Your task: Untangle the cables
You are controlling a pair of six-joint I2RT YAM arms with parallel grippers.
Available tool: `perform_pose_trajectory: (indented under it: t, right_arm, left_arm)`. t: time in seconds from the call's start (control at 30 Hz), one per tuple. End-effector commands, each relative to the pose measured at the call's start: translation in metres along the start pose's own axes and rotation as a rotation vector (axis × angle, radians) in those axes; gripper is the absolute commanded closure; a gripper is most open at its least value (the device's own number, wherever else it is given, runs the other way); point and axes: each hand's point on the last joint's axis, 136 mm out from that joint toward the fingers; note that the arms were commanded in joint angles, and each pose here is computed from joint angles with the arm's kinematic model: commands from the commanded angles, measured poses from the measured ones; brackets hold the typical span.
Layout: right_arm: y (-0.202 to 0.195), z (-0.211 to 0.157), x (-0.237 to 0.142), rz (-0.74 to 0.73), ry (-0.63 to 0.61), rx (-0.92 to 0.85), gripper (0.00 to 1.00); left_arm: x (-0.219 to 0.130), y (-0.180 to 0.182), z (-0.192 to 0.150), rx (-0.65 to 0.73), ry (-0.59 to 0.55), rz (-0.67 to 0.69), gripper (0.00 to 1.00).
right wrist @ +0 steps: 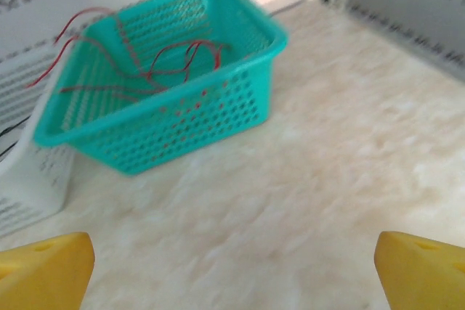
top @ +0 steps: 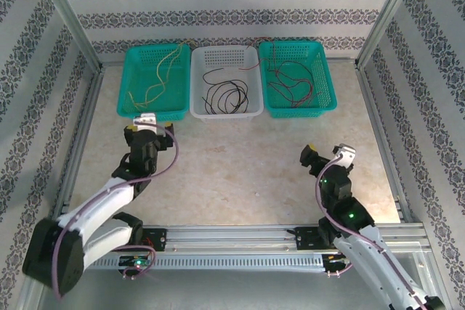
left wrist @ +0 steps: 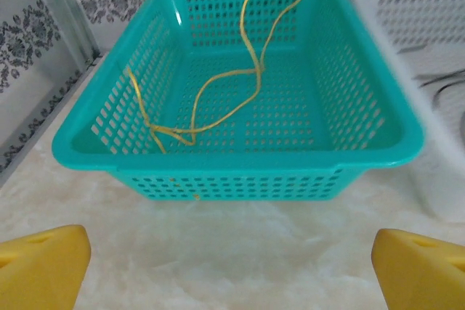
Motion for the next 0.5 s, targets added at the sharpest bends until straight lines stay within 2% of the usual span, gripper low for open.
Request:
perform_pose_trajectory:
  t: [0.0,0.17,0.27,0.33,0.4,0.47]
  right_arm:
    - [-0.020,0.033,0.005,-0.175,-0.087,-0.117,0.02]
    - [-0.046,0.025,0.039,-0.358,0.041,-0.319,0.02]
    - [-0.061,0.001,0.062,-0.398,0.091,-0.299,0.02]
    - [-0.059,0.003,0.074,-0.390,0.074,-0.313,0.02]
    - [-0.049,0.008,0.083,-0.320,0.011,-0.309,0.02]
    - [-0.045,0.011,0.089,-0.264,-0.037,-0.264,0.01]
  left_arm:
    - [0.021,0.017,0.015,0.054,-0.094,0.120,0.01]
    - [0.046,0.032,-0.014,0.101,-0.107,0.192,0.01]
    - [0.054,0.026,-0.013,0.129,-0.123,0.159,0.01]
    - [0.062,0.033,-0.019,0.060,-0.103,0.153,0.01]
    - [0.071,0.037,-0.021,0.021,-0.109,0.126,0.01]
    - [0.076,0.039,-0.026,-0.012,-0.057,0.086,0.01]
Point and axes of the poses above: each hand's point on the last joint's axis, 136 mm out from that joint toward the fingers, its own x axis out along the fingers, its own y axis along the line the jaws close on, z = x × y, and after that the axes turned 12 degrees about -x, right-handed
